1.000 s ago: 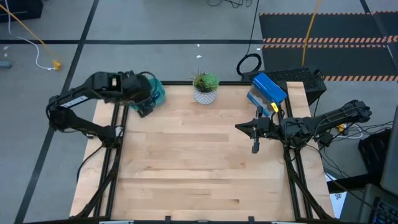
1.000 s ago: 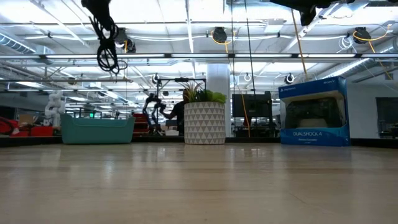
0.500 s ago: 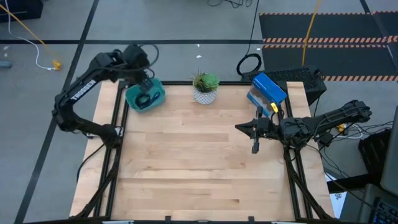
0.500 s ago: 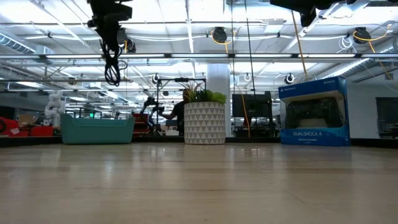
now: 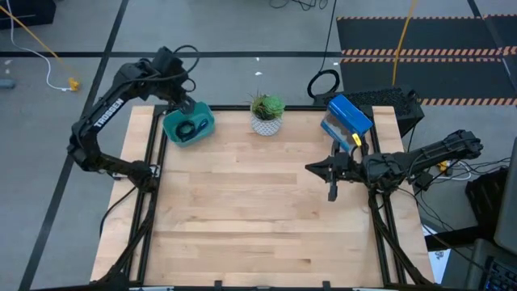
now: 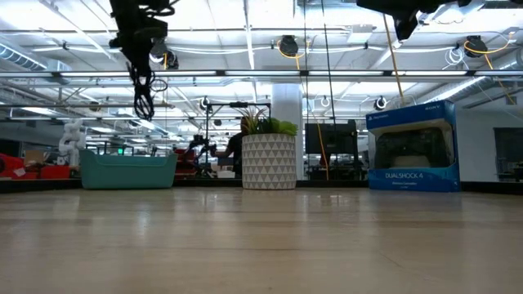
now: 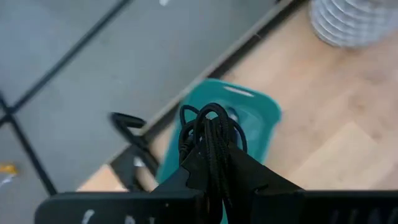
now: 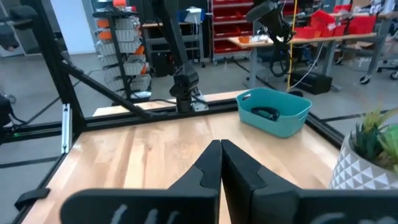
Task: Pick and place USB-C Cables
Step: Put the black USB cable into the blue bin
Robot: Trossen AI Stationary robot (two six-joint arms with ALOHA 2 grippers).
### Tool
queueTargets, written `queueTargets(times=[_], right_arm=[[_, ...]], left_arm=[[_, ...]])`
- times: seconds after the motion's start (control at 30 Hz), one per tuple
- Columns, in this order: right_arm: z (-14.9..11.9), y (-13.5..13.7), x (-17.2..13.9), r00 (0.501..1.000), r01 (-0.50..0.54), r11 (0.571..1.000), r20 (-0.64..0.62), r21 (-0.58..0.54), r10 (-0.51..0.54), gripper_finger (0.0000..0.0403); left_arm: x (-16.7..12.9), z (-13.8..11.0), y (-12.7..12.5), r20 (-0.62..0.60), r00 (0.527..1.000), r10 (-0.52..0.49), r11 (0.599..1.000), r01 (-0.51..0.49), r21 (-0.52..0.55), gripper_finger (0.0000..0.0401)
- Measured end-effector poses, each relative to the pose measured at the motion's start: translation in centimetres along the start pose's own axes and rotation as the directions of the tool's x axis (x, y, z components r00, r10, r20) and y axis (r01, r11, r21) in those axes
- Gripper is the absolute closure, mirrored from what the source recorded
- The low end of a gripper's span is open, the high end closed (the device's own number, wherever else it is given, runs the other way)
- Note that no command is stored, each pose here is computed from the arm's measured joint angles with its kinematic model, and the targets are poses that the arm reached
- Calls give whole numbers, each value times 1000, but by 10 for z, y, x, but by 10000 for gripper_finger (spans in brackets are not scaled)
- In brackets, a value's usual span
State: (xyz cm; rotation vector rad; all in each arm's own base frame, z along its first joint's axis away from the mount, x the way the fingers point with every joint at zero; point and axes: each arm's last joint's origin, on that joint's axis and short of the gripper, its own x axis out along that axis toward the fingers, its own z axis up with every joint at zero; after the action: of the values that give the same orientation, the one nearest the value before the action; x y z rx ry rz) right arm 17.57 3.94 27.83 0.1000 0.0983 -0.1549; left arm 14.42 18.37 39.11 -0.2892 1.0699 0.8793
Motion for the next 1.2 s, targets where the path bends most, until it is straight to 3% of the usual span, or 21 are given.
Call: queueTargets(times=[0.5,0.93,1.2], right_arm=[[-6,-1,0,999,8,1000,-53,-22,-9,403],[-6,-1,0,999,9,1000,-53,-14,-9,403],[-6,-1,0,999,9,1000,-52,-21,-10,403]], left_arm=[[52,-17,-17,-91,993,-76,997,77,14,373],[52,-20,-22,-29,996,-85,996,85,29,373],[87,-26,-25,30,997,-71,996,69,54,373]])
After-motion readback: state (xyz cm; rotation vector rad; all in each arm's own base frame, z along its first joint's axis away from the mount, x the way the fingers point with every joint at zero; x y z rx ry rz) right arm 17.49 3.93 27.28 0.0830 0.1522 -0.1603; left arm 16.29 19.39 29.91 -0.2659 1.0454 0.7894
